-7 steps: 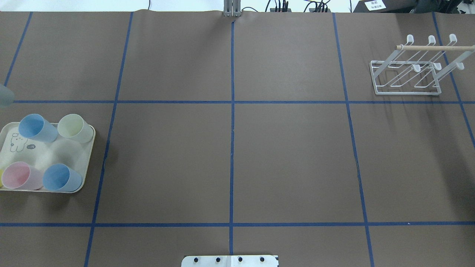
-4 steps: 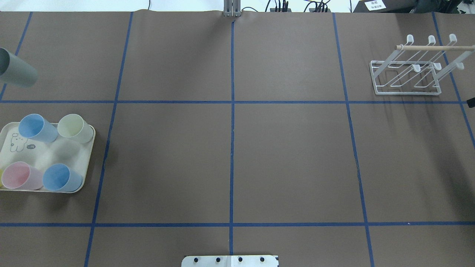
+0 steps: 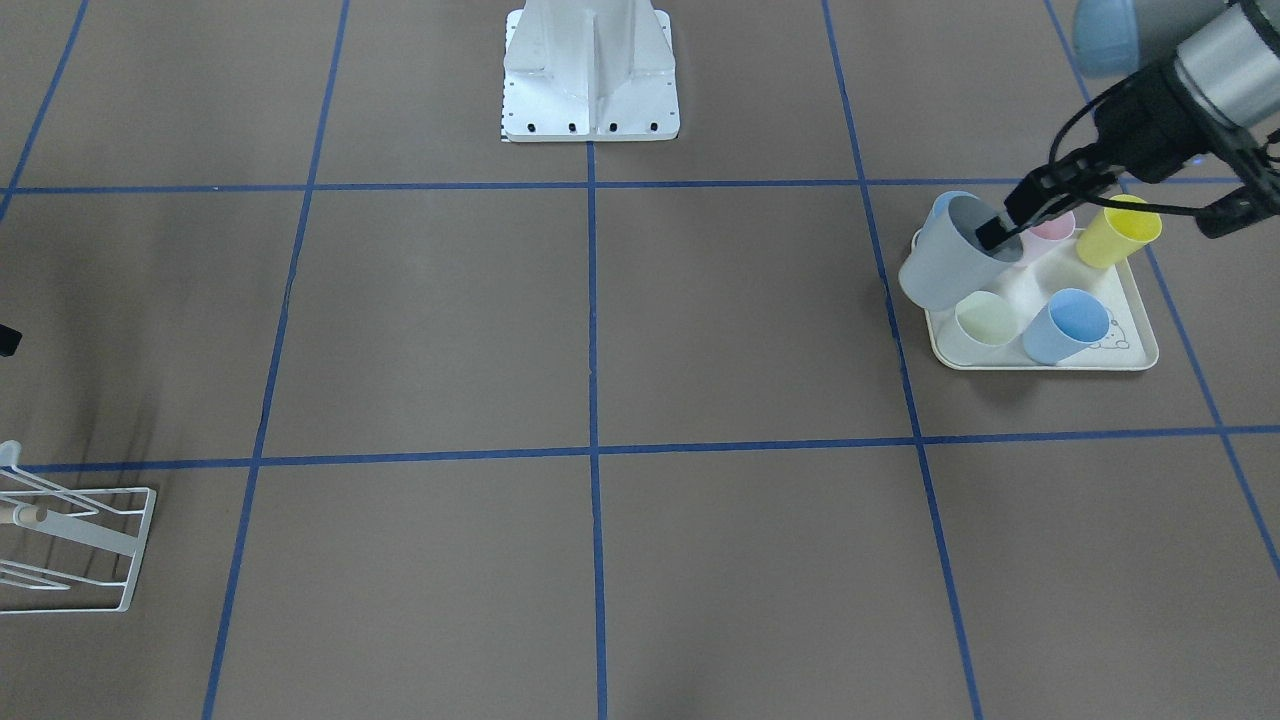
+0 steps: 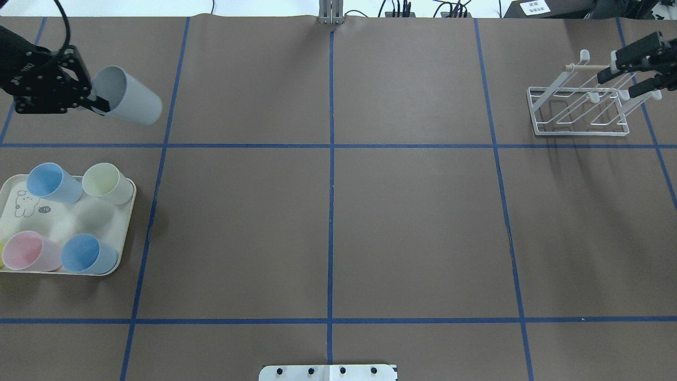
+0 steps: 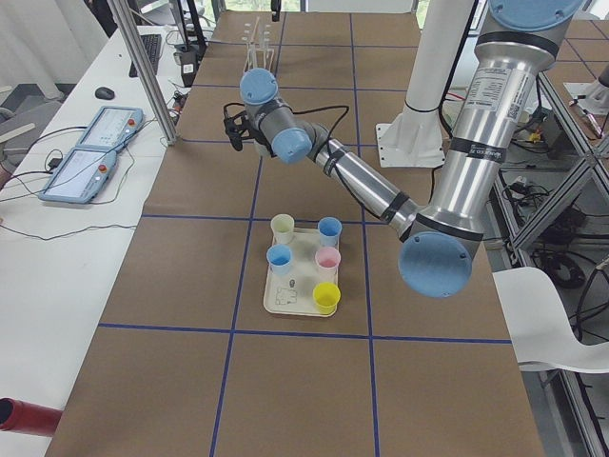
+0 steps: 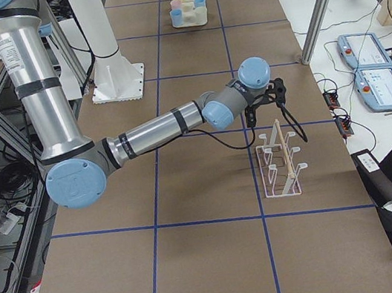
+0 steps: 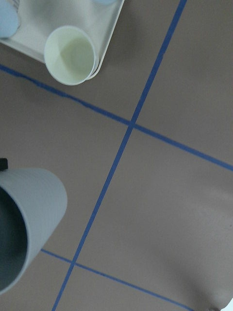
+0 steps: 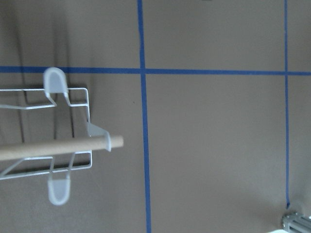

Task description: Transfer IKEA cup to right arm and place on rack

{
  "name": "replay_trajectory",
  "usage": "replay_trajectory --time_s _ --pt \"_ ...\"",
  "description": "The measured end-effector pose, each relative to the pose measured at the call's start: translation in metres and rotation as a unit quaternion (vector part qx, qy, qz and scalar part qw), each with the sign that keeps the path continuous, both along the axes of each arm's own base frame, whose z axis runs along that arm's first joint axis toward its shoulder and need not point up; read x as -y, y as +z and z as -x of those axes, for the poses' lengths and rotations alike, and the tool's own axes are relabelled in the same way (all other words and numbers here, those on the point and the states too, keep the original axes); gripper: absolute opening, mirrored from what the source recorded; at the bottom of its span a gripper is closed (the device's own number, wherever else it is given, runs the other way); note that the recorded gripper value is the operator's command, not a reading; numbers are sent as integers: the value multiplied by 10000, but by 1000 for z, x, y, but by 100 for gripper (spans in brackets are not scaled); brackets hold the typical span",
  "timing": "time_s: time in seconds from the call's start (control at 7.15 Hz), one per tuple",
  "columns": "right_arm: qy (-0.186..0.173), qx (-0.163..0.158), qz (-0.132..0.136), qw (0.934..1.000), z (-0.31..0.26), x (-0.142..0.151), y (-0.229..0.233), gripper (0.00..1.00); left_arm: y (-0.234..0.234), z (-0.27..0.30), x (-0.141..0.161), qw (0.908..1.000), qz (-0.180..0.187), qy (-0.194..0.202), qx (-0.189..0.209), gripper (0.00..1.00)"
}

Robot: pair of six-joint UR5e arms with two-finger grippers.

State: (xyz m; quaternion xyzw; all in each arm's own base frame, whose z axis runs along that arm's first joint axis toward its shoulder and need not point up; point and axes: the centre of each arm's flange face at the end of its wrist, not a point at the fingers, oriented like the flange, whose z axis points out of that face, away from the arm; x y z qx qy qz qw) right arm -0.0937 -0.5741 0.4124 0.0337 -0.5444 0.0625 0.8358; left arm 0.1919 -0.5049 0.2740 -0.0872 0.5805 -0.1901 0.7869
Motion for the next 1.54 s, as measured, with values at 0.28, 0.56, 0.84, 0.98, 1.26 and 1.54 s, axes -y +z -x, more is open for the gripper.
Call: replay_trajectory --time_s 0.28,0.56,0.84,0.98,1.26,1.54 --pt "486 -127 117 9987 57 2 -72 98 -57 -75 -11 9994 44 -284 -188 0" --pt "843 337 289 9955 125 -17 -127 98 -91 -114 -23 9949 -9 -563 -840 0" --pt "1069 1511 436 9818 177 -50 -146 98 -86 -151 -34 9743 49 -859 -2080 0" --pt "973 2113 414 9717 188 -66 -145 98 -76 -173 -47 9562 149 -906 -2780 0" --pt "615 3166 82 9465 193 -94 -129 98 -61 -202 -77 9130 592 -761 -3965 0" --pt "383 4201 -126 9066 203 -126 -127 99 -59 -207 -100 8784 1155 -417 -4618 0"
